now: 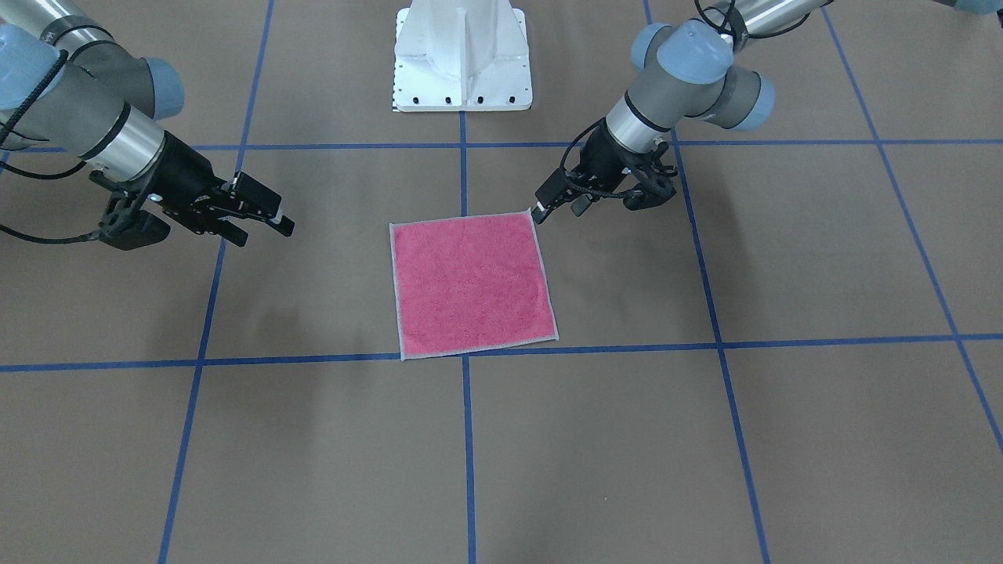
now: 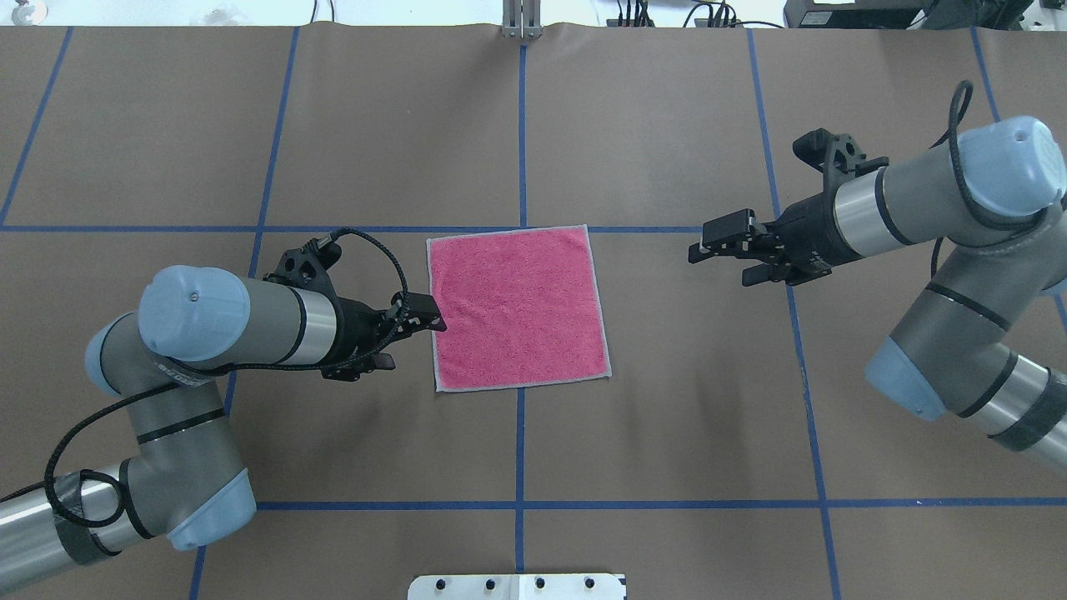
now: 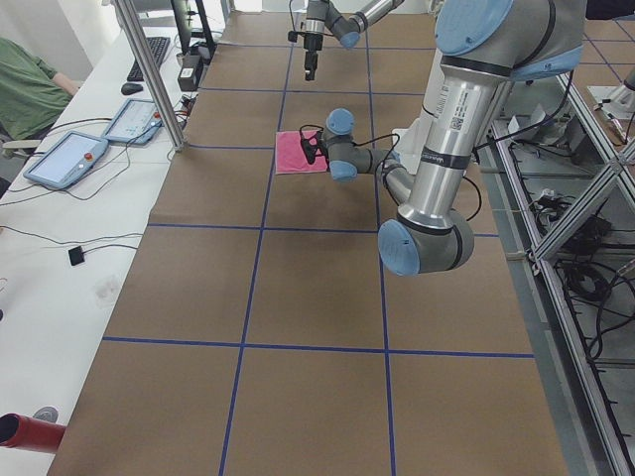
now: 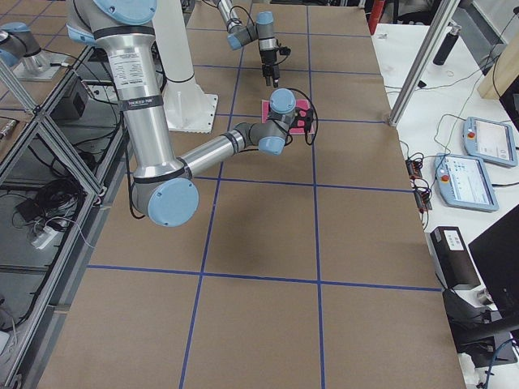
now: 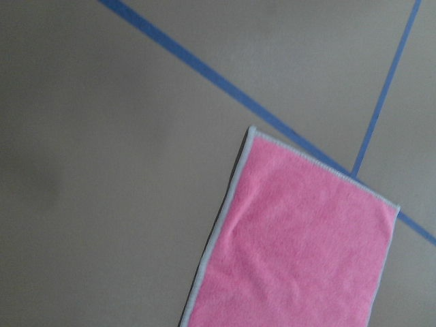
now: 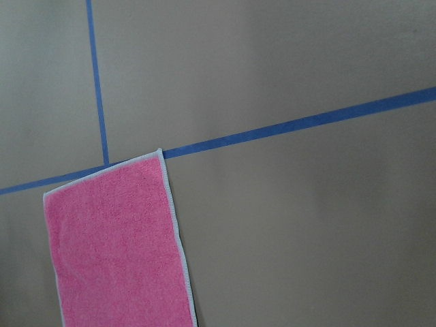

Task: Fold towel twice with both arms
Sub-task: 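Move the left gripper to the pink towel's near corner while the right gripper approaches, then grasp the towel corner with the left gripper while the right gripper reaches the opposite corner, then grasp the near towel corners with both grippers and lift them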

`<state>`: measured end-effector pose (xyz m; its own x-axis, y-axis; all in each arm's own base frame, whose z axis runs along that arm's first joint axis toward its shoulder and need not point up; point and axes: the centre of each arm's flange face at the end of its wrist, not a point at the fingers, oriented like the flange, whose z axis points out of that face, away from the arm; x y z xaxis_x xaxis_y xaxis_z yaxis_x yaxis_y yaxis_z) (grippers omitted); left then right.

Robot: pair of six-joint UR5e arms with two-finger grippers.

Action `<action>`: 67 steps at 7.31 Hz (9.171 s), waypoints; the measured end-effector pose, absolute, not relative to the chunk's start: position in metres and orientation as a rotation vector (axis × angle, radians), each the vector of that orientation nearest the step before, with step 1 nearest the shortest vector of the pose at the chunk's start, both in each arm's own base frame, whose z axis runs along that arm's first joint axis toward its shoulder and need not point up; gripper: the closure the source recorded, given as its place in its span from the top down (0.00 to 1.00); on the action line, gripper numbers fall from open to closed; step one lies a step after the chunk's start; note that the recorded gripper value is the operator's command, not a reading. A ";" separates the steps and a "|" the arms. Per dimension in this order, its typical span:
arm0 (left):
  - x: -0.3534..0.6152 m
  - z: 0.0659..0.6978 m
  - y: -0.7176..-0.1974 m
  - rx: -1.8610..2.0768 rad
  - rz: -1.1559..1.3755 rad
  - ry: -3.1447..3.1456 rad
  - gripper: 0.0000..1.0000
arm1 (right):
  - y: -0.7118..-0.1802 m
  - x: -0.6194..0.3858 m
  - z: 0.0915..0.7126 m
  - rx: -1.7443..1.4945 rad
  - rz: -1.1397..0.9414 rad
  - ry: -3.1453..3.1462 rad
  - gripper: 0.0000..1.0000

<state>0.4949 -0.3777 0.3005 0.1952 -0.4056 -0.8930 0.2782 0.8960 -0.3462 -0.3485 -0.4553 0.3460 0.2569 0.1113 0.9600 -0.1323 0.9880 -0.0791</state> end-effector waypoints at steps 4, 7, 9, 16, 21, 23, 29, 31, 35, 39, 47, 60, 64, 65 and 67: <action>0.531 0.302 -0.366 -0.128 -0.457 1.265 0.79 | -0.448 -0.380 0.337 0.014 0.136 -1.304 1.00; 0.548 0.306 -0.357 -0.128 -0.448 1.249 0.75 | -0.449 -0.382 0.334 0.016 0.133 -1.308 1.00; 0.553 0.308 -0.353 -0.133 -0.442 1.243 0.71 | -0.449 -0.382 0.334 0.017 0.132 -1.309 1.00; 0.560 0.303 -0.353 -0.142 -0.445 1.246 0.14 | -0.449 -0.381 0.333 0.019 0.130 -1.313 1.00; 0.558 0.298 -0.353 -0.143 -0.445 1.256 0.00 | -0.449 -0.380 0.334 0.019 0.132 -1.313 1.00; 0.557 0.297 -0.352 -0.143 -0.445 1.258 0.00 | -0.449 -0.381 0.334 0.019 0.131 -1.312 1.00; 0.557 0.291 -0.354 -0.141 -0.443 1.267 0.00 | -0.447 -0.436 0.321 -0.028 0.154 -1.299 0.99; 0.557 0.291 -0.354 -0.140 -0.444 1.268 0.00 | -0.437 -0.465 0.323 -0.025 0.164 -1.280 0.95; 0.556 0.291 -0.354 -0.141 -0.444 1.268 0.00 | -0.410 -0.502 0.331 -0.041 0.151 -1.255 0.87; 0.557 0.292 -0.354 -0.141 -0.443 1.268 0.00 | -0.403 -0.526 0.319 -0.068 0.145 -1.185 0.87; 0.558 0.295 -0.354 -0.142 -0.442 1.267 0.00 | -0.397 -0.533 0.326 -0.075 0.142 -1.161 0.77; 0.558 0.295 -0.354 -0.142 -0.443 1.266 0.00 | -0.392 -0.537 0.324 -0.078 0.149 -1.165 0.00; 0.556 0.291 -0.355 -0.140 -0.443 1.273 0.00 | -0.394 -0.534 0.321 -0.076 0.149 -1.174 0.00; 0.553 0.286 -0.355 -0.137 -0.442 1.284 0.00 | -0.397 -0.533 0.318 -0.073 0.152 -1.180 0.00; 0.538 0.275 -0.368 -0.120 -0.456 1.306 0.00 | -0.404 -0.530 0.305 -0.075 0.178 -1.197 0.00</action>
